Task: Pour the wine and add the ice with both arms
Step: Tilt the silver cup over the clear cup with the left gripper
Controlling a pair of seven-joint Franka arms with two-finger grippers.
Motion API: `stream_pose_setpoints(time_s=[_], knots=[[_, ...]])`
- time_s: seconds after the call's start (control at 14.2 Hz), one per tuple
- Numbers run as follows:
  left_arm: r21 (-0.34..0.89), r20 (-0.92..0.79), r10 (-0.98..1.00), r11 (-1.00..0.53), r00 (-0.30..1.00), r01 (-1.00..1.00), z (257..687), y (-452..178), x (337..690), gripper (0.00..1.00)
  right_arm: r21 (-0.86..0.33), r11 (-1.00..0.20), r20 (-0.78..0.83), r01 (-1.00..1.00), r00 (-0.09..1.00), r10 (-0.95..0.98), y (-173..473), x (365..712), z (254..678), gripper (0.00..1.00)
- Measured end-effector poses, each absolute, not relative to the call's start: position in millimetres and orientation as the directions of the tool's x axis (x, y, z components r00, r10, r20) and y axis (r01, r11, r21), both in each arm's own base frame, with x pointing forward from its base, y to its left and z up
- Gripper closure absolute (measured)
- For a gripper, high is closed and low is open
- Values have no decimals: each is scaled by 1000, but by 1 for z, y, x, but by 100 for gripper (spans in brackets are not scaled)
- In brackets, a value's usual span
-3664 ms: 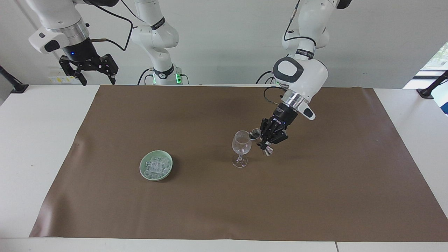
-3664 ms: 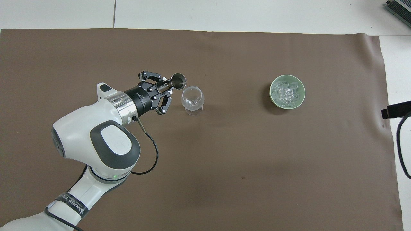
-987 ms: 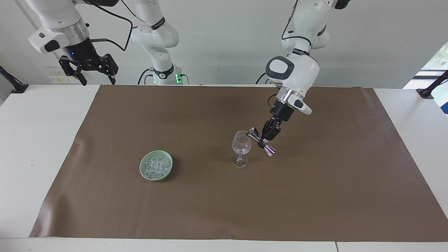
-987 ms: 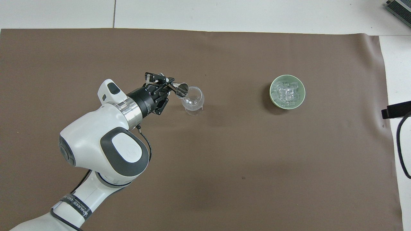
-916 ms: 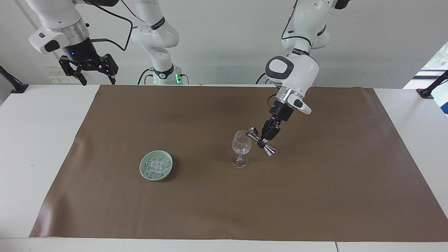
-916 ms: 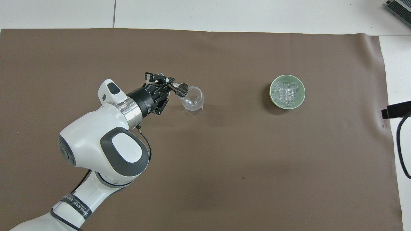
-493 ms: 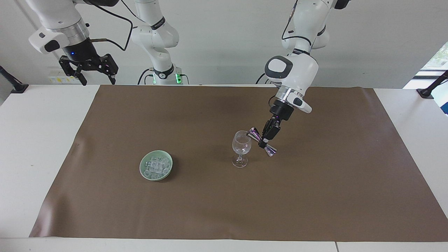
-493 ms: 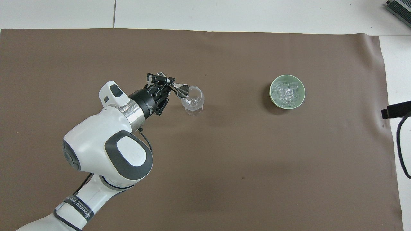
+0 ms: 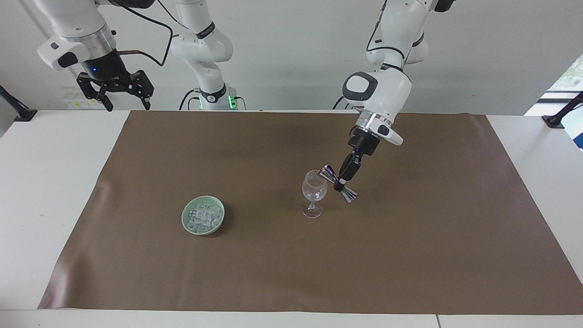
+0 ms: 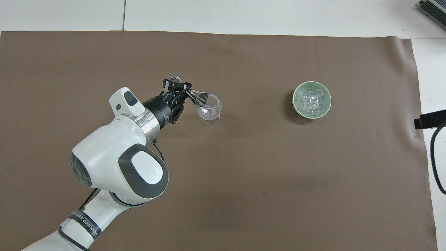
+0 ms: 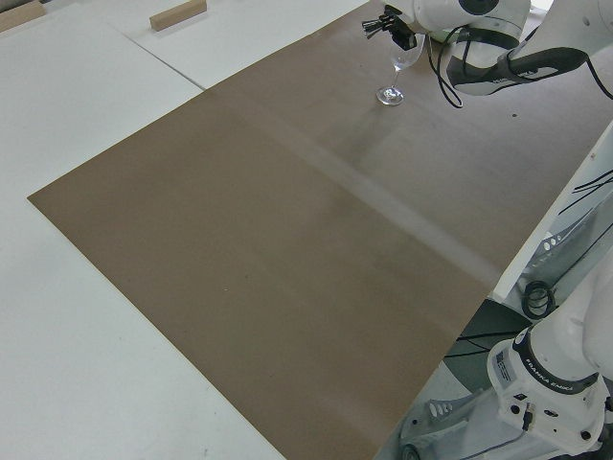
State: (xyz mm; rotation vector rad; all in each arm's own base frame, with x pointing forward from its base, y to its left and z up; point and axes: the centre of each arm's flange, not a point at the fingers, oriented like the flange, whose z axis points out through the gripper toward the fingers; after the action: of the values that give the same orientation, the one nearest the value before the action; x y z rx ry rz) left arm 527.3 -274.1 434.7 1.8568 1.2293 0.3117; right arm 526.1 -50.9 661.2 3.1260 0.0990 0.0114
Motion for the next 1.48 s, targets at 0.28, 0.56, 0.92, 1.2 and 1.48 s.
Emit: stream_pose_setpoints(time_s=[0.28,0.56,0.92,1.2,1.48], knots=[[770,-219,839,-166,499,616,433,-276,528,78,14,-998,7,63,998,63,-51,526,661,0],[777,-193,836,-190,514,600,434,-277,529,78,14,-998,7,63,998,63,-51,526,661,0],[783,-163,827,-223,538,581,434,-280,531,78,14,-998,7,63,998,63,-51,526,661,0],[787,-144,822,-243,551,567,436,-281,532,78,14,-998,7,63,998,63,-51,526,661,0],[790,-128,818,-258,561,556,436,-282,534,78,14,-998,7,63,998,63,-51,526,661,0]])
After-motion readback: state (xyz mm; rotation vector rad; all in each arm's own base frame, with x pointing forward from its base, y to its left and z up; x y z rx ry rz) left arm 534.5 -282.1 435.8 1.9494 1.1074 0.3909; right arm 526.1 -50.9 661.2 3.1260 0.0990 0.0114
